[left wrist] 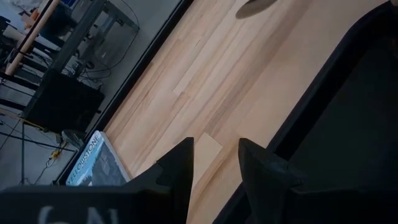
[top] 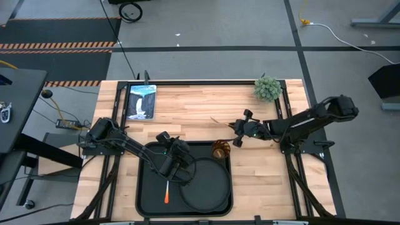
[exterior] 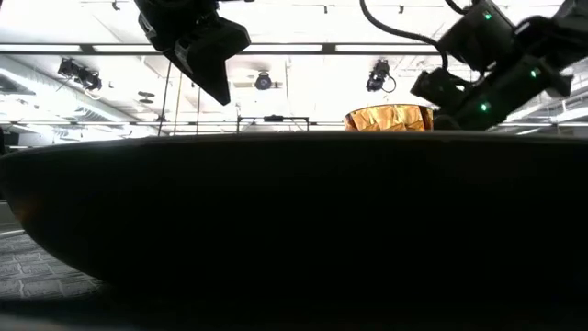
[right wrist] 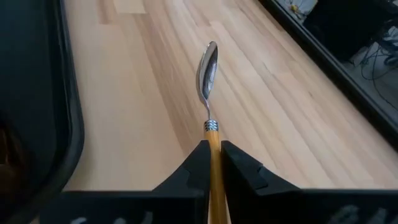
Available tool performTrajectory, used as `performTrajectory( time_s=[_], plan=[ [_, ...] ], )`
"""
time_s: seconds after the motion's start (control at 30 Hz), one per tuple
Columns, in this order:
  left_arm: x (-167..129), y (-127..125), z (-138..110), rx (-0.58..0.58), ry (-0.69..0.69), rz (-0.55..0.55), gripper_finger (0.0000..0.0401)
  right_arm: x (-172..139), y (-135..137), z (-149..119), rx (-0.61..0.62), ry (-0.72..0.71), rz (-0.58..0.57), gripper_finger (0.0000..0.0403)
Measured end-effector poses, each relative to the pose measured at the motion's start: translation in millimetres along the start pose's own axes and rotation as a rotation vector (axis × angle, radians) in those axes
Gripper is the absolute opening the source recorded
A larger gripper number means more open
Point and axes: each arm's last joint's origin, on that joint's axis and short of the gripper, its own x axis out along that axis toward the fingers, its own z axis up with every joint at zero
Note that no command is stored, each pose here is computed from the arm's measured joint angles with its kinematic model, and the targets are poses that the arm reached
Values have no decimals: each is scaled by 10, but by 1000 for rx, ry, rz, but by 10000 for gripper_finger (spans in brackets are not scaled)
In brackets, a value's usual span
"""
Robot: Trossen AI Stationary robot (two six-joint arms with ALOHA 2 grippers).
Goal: Pick and place plate/cup/fork/spoon on tray
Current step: Put the orange spoon on the black tray to the left of the black plate
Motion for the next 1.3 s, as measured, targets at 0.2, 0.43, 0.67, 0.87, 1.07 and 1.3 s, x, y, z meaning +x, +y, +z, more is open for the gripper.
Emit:
performTrajectory(
  time_s=[0.2,0.43,0.67,0.87,1.07,1.3],
  plan=[
    [-1,-5,2,-6,-2,-3,135,-51,-27,71,-47,59,0,10],
    [0,-8,4,-9,-3,-5,135,-44,-42,56,-50,76,1,7],
    [0,-8,4,-8,-3,-5,135,76,-142,-13,16,128,183,28],
    [0,-8,4,-8,-3,-5,135,215,-174,-133,41,89,228,101],
    [0,-8,4,-8,-3,-5,135,355,-59,-223,23,100,257,188],
    [0,-9,5,-9,-3,-6,135,495,-4,-339,27,131,223,216]
  ],
)
